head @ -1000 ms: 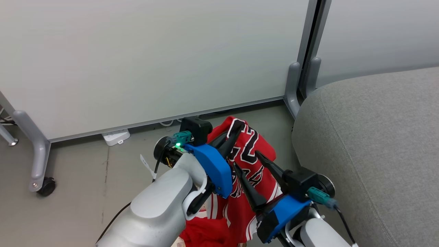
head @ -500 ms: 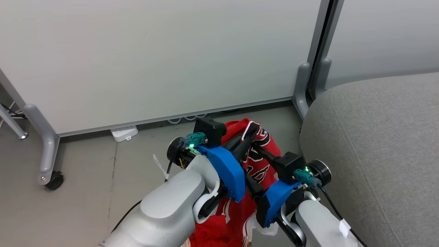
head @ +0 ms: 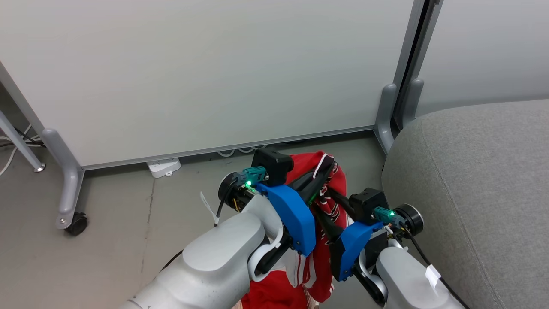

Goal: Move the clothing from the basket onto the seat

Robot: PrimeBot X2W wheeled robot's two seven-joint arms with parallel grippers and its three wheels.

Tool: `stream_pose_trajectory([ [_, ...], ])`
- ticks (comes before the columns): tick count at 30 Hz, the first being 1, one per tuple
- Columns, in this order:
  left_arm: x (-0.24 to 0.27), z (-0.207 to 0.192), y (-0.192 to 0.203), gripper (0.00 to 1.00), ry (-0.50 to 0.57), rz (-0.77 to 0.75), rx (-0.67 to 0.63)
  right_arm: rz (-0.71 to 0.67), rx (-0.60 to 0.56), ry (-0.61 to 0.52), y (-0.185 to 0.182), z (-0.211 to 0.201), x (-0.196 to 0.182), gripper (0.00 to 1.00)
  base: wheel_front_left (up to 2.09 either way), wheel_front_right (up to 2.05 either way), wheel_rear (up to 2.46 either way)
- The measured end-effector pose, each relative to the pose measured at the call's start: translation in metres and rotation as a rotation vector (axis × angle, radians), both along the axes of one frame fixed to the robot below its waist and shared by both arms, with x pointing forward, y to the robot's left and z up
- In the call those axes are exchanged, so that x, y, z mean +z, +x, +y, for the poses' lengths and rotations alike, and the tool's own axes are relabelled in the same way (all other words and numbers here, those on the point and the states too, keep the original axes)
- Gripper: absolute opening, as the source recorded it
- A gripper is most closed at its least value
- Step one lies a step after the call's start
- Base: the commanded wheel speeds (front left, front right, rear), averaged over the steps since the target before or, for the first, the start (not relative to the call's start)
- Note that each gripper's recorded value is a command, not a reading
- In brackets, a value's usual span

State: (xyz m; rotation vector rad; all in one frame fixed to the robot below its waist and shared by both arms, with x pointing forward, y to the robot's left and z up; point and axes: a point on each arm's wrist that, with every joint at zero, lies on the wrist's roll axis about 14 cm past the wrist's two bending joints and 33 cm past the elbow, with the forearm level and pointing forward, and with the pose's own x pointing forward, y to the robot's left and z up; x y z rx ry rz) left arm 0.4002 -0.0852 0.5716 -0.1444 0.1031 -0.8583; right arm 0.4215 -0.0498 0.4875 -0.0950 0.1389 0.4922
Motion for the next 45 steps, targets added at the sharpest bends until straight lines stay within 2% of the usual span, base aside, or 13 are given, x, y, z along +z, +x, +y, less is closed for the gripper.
stream_pose_trajectory([
  [24,0.001,-0.005,0.001,0.0,-0.005,-0.004,-0.001,0.005,-0.019,0.032,-0.006,-0.007,-0.001,0.0,0.0,0.0,0.0],
  [25,0.001,-0.005,0.001,0.21,-0.004,-0.004,0.0,0.005,-0.02,0.032,-0.006,-0.007,-0.001,0.0,0.0,0.0,0.0],
  [26,0.0,-0.005,0.001,0.36,-0.003,-0.003,0.001,0.005,-0.021,0.033,-0.006,-0.007,-0.001,0.0,0.0,0.0,0.0],
  [27,0.0,-0.004,0.002,0.34,-0.005,-0.001,0.003,0.003,-0.022,0.033,-0.005,-0.008,-0.001,0.0,0.0,0.0,0.0],
  [28,0.0,-0.004,0.002,0.27,-0.004,0.0,0.004,0.002,-0.023,0.032,-0.005,-0.008,-0.001,0.0,0.0,0.0,0.0],
  [29,0.0,-0.004,0.003,0.1,-0.003,-0.001,0.005,0.003,-0.024,0.032,-0.005,-0.009,-0.001,0.0,0.0,0.0,0.0],
  [30,-0.001,-0.004,0.003,0.01,-0.003,-0.002,0.006,0.003,-0.025,0.031,-0.005,-0.009,-0.001,0.0,0.0,0.0,0.0],
  [34,-0.002,-0.004,0.004,0.0,0.0,-0.001,0.006,0.005,-0.029,0.031,-0.004,-0.011,-0.002,0.0,0.0,0.0,0.0],
  [35,-0.002,-0.004,0.004,0.14,0.0,-0.002,0.006,0.005,-0.03,0.032,-0.004,-0.011,-0.002,0.0,0.0,0.0,0.0],
  [36,-0.002,-0.005,0.004,0.33,0.001,-0.004,0.005,0.006,-0.031,0.032,-0.004,-0.011,-0.002,0.0,0.0,0.0,0.0],
  [37,-0.001,-0.004,0.004,0.84,0.002,-0.012,0.007,0.006,-0.032,0.032,-0.004,-0.012,-0.002,0.0,0.0,0.0,0.0],
  [38,0.0,-0.005,0.005,1.0,0.001,-0.021,0.007,0.005,-0.033,0.033,-0.004,-0.012,-0.002,0.0,0.0,0.0,0.0],
  [45,-0.002,0.012,0.014,1.0,0.008,-0.07,0.047,0.014,-0.068,0.033,0.0,-0.023,-0.006,0.0,0.0,0.0,0.0],
])
